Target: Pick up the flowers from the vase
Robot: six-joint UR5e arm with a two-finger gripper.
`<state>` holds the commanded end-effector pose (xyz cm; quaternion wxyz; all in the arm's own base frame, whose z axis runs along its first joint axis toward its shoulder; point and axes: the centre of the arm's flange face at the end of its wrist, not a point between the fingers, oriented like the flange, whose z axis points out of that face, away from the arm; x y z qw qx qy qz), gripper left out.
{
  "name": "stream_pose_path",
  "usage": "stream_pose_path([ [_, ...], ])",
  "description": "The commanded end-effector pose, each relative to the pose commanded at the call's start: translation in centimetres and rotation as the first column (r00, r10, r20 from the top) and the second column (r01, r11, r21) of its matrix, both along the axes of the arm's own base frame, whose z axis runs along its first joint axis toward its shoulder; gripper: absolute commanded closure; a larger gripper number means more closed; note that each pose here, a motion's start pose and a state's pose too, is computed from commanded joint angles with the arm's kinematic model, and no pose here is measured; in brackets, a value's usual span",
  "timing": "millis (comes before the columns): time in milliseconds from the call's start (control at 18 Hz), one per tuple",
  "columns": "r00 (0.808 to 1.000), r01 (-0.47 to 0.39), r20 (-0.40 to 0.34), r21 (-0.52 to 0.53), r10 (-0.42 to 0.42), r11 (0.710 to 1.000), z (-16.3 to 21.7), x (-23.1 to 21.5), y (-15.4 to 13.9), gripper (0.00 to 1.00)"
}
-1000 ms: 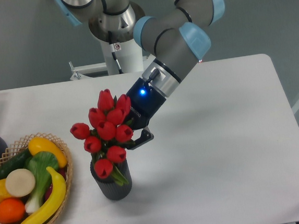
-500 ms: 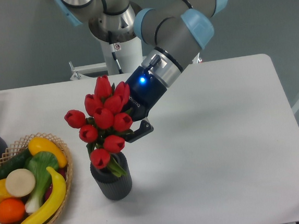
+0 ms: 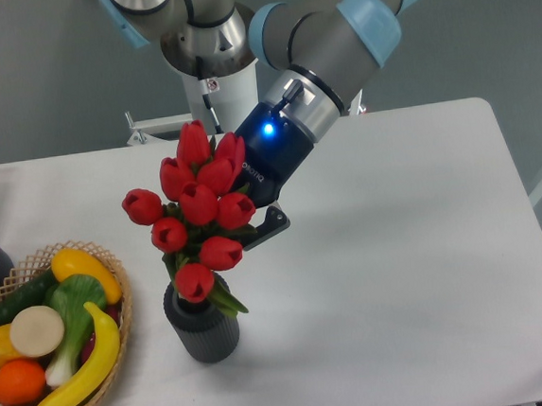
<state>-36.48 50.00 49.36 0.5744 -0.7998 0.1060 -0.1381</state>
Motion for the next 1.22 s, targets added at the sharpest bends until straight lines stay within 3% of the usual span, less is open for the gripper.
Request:
stream_pose_path([
  [389,0.998,-0.018,0.063,0.034,0.016,0.999,0.9,-1.4,-1.4,0.55],
  [1222,0.998,-0.046,0.048,0.049,0.044,0.998,1.5,-3.0,-2.8,0.55],
])
